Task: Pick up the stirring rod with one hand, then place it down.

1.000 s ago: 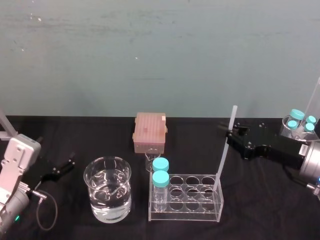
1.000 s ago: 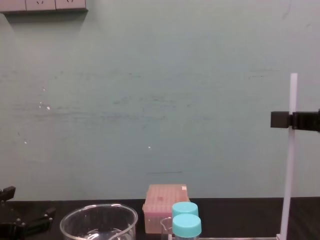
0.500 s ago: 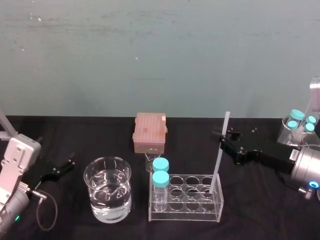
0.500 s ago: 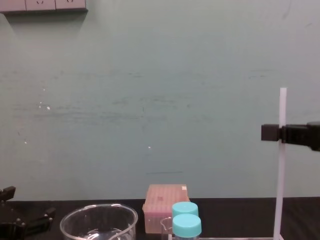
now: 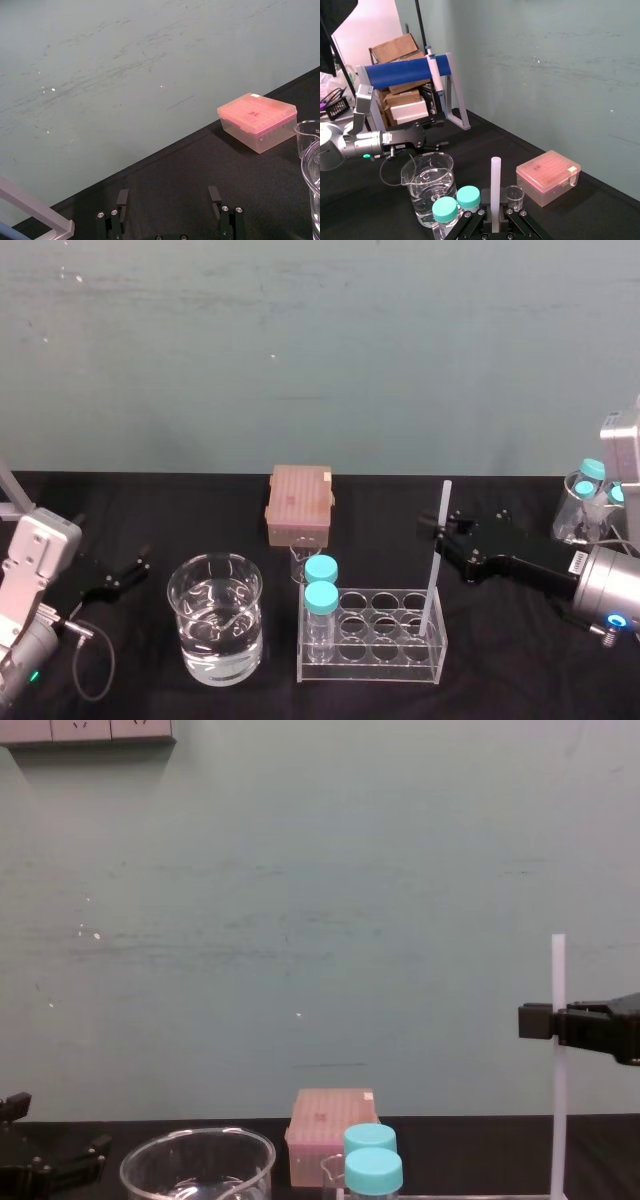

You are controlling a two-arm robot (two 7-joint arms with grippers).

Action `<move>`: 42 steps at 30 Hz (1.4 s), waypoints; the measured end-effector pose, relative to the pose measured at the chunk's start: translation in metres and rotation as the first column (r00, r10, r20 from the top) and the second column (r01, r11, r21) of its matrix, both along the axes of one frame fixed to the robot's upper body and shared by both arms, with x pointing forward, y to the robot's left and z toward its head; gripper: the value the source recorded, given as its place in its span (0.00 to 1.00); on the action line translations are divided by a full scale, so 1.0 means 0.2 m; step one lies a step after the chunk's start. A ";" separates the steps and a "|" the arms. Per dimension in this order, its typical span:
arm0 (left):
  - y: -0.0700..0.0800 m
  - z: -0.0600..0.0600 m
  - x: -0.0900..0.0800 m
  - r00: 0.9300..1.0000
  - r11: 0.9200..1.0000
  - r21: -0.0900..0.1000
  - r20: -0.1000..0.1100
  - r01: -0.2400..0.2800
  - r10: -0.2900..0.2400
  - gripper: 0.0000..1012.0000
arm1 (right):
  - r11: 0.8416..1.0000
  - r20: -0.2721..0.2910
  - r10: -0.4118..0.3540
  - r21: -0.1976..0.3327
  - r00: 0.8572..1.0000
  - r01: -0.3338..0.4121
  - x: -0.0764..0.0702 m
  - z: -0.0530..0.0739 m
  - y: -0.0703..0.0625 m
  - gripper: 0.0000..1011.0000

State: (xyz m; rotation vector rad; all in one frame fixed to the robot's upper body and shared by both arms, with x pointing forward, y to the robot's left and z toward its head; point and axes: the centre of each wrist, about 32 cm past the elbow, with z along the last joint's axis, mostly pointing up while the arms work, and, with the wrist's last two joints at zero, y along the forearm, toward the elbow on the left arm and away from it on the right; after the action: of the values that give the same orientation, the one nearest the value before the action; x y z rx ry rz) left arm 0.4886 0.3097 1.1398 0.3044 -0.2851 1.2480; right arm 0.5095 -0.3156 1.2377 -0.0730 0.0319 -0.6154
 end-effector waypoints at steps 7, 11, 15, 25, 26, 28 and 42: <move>0.00 0.00 0.00 1.000 1.000 0.000 0.000 0.000 0.000 0.99 | 1.000 -0.005 0.010 -0.002 1.000 -0.010 0.00 -0.02 0.02 0.07; 0.00 0.00 0.00 1.000 1.000 0.000 0.000 0.000 0.000 0.99 | 1.000 -0.003 0.011 -0.006 1.000 -0.011 0.00 -0.04 0.02 0.07; 0.00 0.00 0.00 1.000 1.000 0.000 0.000 0.000 0.000 0.99 | 1.000 0.003 0.010 -0.016 1.000 -0.010 0.00 -0.06 0.03 0.07; 0.00 0.00 0.00 1.000 1.000 0.000 0.000 0.000 0.000 0.99 | 0.999 0.008 0.004 -0.035 1.000 -0.004 0.01 -0.10 0.04 0.07; 0.00 0.00 0.00 1.000 1.000 0.000 0.000 0.000 0.000 0.99 | 0.999 0.008 0.004 -0.038 1.000 -0.004 0.01 -0.11 0.04 0.07; 0.00 0.00 0.00 1.000 1.000 0.000 0.000 0.000 0.000 0.99 | 0.999 0.007 0.004 -0.042 1.000 -0.004 0.01 -0.12 0.05 0.07; 0.00 0.00 0.00 1.000 1.000 0.000 0.000 0.000 0.000 0.99 | 0.998 -0.004 -0.003 -0.060 1.000 0.003 0.03 -0.16 0.07 0.07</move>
State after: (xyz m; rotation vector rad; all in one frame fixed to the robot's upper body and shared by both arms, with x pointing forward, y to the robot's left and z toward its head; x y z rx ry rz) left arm 0.4886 0.3097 1.1398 0.3045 -0.2851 1.2480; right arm 0.5149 -0.3019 1.2058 -0.1323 0.0176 -0.6196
